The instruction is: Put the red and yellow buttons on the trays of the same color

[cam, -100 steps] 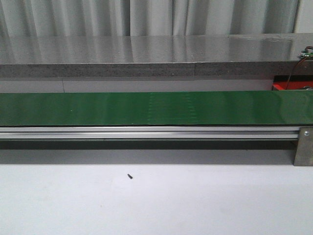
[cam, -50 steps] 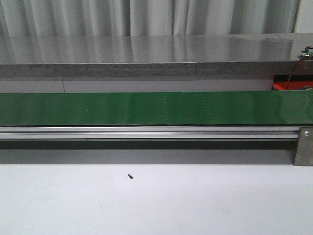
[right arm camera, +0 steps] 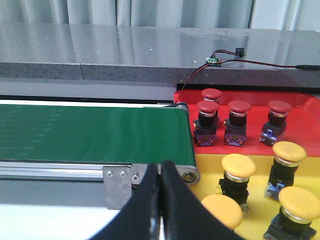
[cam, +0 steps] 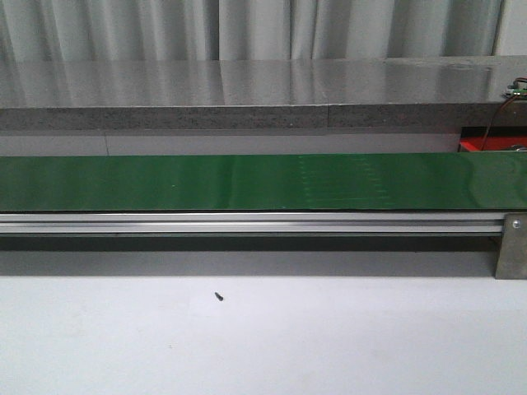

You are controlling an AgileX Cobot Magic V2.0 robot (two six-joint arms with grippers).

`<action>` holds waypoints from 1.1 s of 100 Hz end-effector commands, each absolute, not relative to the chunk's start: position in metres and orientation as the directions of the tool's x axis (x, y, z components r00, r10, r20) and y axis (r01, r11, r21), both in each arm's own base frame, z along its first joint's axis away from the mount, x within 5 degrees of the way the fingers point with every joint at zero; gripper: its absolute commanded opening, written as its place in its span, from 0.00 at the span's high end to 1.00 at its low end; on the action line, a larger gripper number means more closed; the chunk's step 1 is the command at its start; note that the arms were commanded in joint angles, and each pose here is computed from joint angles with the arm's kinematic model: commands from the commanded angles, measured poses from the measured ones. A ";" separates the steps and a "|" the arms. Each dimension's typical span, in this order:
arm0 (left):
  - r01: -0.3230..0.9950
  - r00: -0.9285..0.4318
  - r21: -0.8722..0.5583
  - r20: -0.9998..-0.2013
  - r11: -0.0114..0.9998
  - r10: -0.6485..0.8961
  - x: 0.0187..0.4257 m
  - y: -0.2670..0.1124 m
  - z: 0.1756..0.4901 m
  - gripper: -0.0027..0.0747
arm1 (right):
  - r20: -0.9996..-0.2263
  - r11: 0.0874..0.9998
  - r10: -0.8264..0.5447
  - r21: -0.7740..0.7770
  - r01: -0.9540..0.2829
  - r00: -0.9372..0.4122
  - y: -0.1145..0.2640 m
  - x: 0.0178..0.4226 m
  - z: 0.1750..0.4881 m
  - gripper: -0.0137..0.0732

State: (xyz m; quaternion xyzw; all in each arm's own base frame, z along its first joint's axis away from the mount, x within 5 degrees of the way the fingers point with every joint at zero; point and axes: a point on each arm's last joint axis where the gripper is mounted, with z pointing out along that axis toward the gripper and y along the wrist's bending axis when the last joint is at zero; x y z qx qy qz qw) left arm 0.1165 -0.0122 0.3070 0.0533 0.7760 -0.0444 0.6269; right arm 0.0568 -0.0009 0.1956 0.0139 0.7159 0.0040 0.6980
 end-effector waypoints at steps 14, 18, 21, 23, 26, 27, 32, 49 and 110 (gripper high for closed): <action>0.110 -0.127 -0.013 -0.992 0.994 0.001 0.119 -0.010 0.322 0.99 | -0.995 1.000 0.008 0.009 0.007 0.095 0.000 0.054 0.210 0.92; 0.110 -0.127 -0.013 -0.992 0.994 0.001 0.119 -0.010 0.322 0.99 | -0.995 1.000 0.008 0.009 0.007 0.095 0.000 0.054 0.210 0.92; 0.110 -0.127 -0.013 -0.992 0.994 0.001 0.119 -0.010 0.322 0.99 | -0.995 1.000 0.008 0.009 0.007 0.095 0.000 0.054 0.210 0.92; 0.110 -0.127 -0.013 -0.992 0.994 0.001 0.119 -0.010 0.322 0.99 | -0.995 1.000 0.008 0.009 0.007 0.095 0.000 0.054 0.210 0.92; 0.110 -0.127 -0.013 -0.992 0.994 0.001 0.119 -0.010 0.322 0.99 | -0.995 1.000 0.008 0.009 0.007 0.095 0.000 0.054 0.210 0.92; 0.110 -0.127 -0.013 -0.992 0.994 0.001 0.119 -0.010 0.322 0.99 | -0.995 1.000 0.008 0.009 0.007 0.095 0.000 0.054 0.210 0.92; 0.110 -0.127 -0.013 -0.992 0.994 0.001 0.119 -0.010 0.322 0.99 | -0.995 1.000 0.008 0.009 0.007 0.095 0.000 0.054 0.210 0.92; 0.098 -0.110 -0.012 -0.994 0.995 -0.001 0.119 -0.009 0.323 0.99 | -0.995 1.000 0.008 0.009 0.007 0.095 0.000 0.054 0.210 0.92; 0.086 0.063 0.022 -0.998 0.996 0.017 0.076 -0.007 0.266 0.99 | -0.995 1.000 0.008 0.009 0.007 0.095 0.000 0.054 0.210 0.92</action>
